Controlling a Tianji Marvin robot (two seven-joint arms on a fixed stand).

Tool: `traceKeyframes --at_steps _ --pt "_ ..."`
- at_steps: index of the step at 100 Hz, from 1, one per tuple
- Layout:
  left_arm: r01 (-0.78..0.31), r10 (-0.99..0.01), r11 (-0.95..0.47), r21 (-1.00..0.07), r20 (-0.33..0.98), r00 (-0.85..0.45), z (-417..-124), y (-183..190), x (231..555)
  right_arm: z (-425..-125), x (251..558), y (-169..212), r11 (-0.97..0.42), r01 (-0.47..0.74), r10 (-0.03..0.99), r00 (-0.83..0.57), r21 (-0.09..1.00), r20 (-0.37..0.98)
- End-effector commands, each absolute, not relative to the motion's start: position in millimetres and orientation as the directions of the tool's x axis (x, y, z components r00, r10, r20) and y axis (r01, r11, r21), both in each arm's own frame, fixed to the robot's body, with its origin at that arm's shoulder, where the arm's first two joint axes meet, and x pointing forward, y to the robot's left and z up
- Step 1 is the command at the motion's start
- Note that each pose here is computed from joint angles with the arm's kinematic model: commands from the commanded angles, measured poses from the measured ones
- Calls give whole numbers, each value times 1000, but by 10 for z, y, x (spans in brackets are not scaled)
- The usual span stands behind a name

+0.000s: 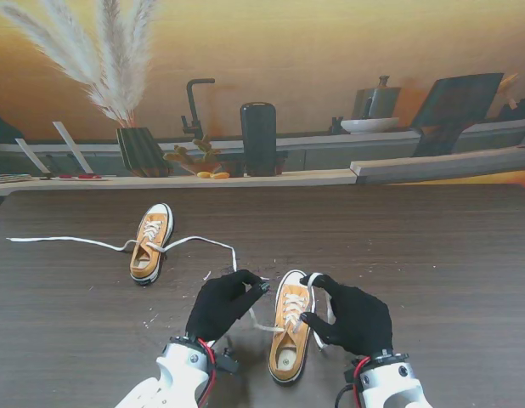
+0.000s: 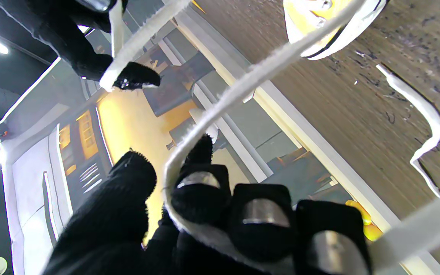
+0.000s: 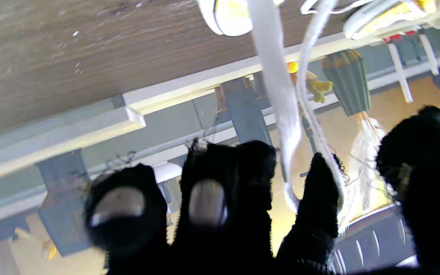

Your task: Tie the shoelaces into a bow on the shoes

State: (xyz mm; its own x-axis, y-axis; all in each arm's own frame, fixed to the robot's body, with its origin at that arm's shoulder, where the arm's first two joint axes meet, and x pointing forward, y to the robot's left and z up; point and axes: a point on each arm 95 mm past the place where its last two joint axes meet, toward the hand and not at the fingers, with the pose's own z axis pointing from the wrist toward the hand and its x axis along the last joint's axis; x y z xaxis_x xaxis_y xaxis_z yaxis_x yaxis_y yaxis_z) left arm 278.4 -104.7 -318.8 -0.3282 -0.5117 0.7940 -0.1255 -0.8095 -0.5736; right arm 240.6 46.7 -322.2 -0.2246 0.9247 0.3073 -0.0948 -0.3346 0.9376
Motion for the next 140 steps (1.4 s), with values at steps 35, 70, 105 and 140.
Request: traceKeyframes --at_steps 35,70,105,140 --pt "-121 -517 -804 -582 784 -344 -3120 -1035 2748 -3229 2429 495 -362 -108 917 -218 926 333" --pt "-111 -521 -802 -586 779 -348 -3091 -1014 2723 -3271 2484 539 -457 -122 879 -214 881 427" --pt "-96 -527 -801 -591 772 -356 -3057 -1001 2718 -3369 2552 570 -641 -78 756 -233 764 611" --pt "-78 -515 -810 -581 768 -379 -2978 -1021 2757 -3468 2585 649 -853 5 507 -231 522 831"
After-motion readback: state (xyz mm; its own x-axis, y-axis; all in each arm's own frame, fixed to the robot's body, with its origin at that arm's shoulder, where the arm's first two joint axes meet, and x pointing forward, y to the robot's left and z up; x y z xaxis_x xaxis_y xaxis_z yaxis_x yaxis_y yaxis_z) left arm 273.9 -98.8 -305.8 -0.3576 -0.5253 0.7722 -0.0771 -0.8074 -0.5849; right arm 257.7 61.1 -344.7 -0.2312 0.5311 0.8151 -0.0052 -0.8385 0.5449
